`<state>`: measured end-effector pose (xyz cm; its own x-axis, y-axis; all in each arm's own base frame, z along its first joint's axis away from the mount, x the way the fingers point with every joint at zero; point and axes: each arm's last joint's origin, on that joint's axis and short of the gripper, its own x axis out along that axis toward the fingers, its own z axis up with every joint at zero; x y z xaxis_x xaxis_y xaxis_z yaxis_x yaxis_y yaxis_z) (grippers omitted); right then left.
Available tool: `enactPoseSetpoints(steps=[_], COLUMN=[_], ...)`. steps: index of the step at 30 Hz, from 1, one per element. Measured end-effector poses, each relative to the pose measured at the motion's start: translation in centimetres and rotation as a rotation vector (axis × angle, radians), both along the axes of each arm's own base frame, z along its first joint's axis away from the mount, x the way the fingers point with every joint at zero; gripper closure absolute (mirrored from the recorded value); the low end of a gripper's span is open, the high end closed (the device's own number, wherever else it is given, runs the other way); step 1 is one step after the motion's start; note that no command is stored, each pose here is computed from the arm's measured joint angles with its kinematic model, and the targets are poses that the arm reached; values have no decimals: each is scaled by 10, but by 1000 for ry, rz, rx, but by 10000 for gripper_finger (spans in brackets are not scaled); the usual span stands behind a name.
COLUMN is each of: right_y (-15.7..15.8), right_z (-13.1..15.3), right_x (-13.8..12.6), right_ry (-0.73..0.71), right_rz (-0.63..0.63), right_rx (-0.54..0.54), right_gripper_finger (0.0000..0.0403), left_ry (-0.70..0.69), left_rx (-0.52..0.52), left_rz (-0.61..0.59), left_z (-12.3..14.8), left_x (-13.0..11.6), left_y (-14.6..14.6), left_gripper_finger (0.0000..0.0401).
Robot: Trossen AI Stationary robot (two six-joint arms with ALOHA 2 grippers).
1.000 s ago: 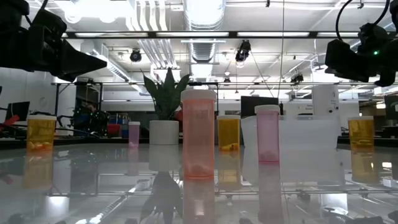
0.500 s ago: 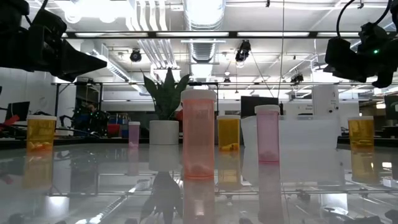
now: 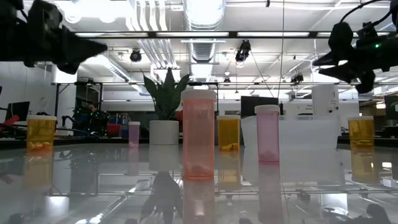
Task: Pick and place medicine bottles into bin by pill shape (circle, oval)
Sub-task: Put the large orange pill bottle into the black bin
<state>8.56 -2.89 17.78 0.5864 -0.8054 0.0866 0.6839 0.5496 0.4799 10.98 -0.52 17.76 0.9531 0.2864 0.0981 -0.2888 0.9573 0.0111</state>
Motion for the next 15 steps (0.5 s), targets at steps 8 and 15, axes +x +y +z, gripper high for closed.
enactPoseSetpoints(steps=[8, 15], right_y=[4, 5], right_z=[16, 25], right_x=[3, 4], right_ry=[-75, -63], right_rz=[173, 186], right_rx=[-129, -257], right_gripper_finger=[255, 255], left_ry=[-257, -359], left_rx=[-39, -60], left_rz=[11, 26], left_z=[24, 33], left_x=[-6, -10], left_y=[1, 2], left_gripper_finger=[399, 399])
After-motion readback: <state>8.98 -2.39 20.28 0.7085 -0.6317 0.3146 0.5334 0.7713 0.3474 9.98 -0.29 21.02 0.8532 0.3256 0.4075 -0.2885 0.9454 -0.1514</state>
